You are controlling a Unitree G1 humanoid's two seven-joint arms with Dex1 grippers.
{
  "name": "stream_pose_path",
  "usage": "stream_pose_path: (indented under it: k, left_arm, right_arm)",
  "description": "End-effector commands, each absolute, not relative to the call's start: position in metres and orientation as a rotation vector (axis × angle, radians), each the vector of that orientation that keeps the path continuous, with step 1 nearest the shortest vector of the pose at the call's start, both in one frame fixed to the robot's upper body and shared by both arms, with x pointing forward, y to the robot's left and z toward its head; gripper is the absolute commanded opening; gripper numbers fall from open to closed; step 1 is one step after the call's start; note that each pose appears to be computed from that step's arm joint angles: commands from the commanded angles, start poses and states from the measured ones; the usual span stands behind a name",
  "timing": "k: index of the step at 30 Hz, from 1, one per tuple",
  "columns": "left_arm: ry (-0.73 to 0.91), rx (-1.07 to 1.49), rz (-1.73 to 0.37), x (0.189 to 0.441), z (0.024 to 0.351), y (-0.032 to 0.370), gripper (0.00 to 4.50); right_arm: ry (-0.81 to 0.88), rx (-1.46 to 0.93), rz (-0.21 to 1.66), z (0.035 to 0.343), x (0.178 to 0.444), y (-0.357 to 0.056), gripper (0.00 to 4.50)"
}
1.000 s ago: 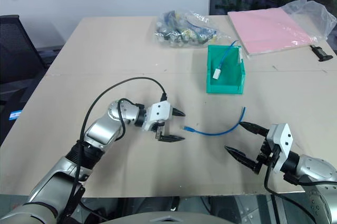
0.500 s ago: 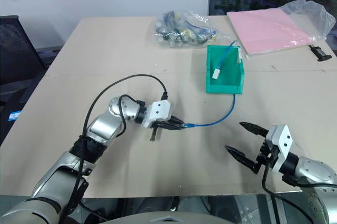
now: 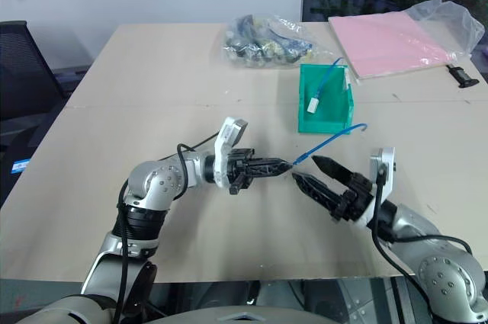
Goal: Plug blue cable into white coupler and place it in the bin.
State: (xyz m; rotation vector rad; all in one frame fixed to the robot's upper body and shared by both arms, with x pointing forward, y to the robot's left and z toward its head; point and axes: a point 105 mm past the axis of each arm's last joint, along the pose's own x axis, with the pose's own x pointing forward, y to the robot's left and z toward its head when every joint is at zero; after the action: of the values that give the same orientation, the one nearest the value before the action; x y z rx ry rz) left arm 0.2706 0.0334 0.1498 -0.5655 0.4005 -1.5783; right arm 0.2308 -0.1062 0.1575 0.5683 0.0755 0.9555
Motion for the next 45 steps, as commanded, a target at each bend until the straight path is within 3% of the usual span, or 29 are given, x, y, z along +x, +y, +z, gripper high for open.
stream_pose_path:
  k: [1, 6, 7, 12, 16, 18, 25, 26, 27, 29, 30, 34, 37, 45]
  left_arm:
    - [0.353, -0.582, -1.613, 0.266, 0.164, 0.031, 0.03]
    - [0.356, -0.593, -1.606, 0.266, 0.164, 0.030, 0.03]
    - [0.357, -0.593, -1.605, 0.267, 0.163, 0.030, 0.00]
    - [0.361, -0.601, -1.596, 0.268, 0.161, 0.029, 0.00]
    - [0.372, -0.610, -1.603, 0.266, 0.160, 0.028, 0.00]
    - [0.376, -0.605, -1.610, 0.264, 0.159, 0.028, 0.00]
    - [0.362, -0.599, -1.631, 0.261, 0.159, 0.030, 0.00]
    - [0.357, -0.597, -1.651, 0.257, 0.160, 0.031, 0.95]
    - [0.349, -0.597, -1.658, 0.255, 0.162, 0.032, 1.15]
    - [0.320, -0.583, -1.617, 0.257, 0.163, 0.034, 2.24]
    - [0.312, -0.577, -1.600, 0.256, 0.164, 0.035, 2.57]
    - [0.281, -0.492, -1.611, 0.230, 0.168, 0.048, 4.31]
    - [0.170, -0.394, -1.483, 0.218, 0.177, 0.057, 4.31]
    - [-0.112, -0.059, -0.874, 0.219, 0.192, 0.097, 4.31]
  right_arm:
    - [0.060, 0.630, 0.987, 0.166, 0.231, -0.095, 4.50]
    - [0.043, 0.717, 1.010, 0.175, 0.231, -0.092, 4.50]
    - [0.042, 0.725, 1.014, 0.176, 0.231, -0.091, 3.99]
    - [0.068, 0.748, 1.034, 0.173, 0.227, -0.090, 2.40]
    - [0.063, 0.774, 1.030, 0.175, 0.226, -0.090, 0.64]
    - [0.068, 0.768, 1.038, 0.175, 0.225, -0.090, 0.05]
    - [0.088, 0.761, 1.041, 0.172, 0.225, -0.088, 0.05]
    - [0.090, 0.757, 1.035, 0.171, 0.226, -0.088, 0.00]
    - [0.087, 0.756, 1.022, 0.171, 0.228, -0.088, 0.00]
    - [0.078, 0.755, 1.004, 0.171, 0.231, -0.091, 0.00]
    - [0.074, 0.753, 0.997, 0.172, 0.232, -0.093, 0.00]
    - [0.041, 0.745, 0.948, 0.173, 0.239, -0.102, 0.00]
    - [0.012, 0.733, 0.918, 0.173, 0.244, -0.108, 0.00]
    - [-0.038, 0.646, 0.917, 0.173, 0.265, -0.109, 0.00]
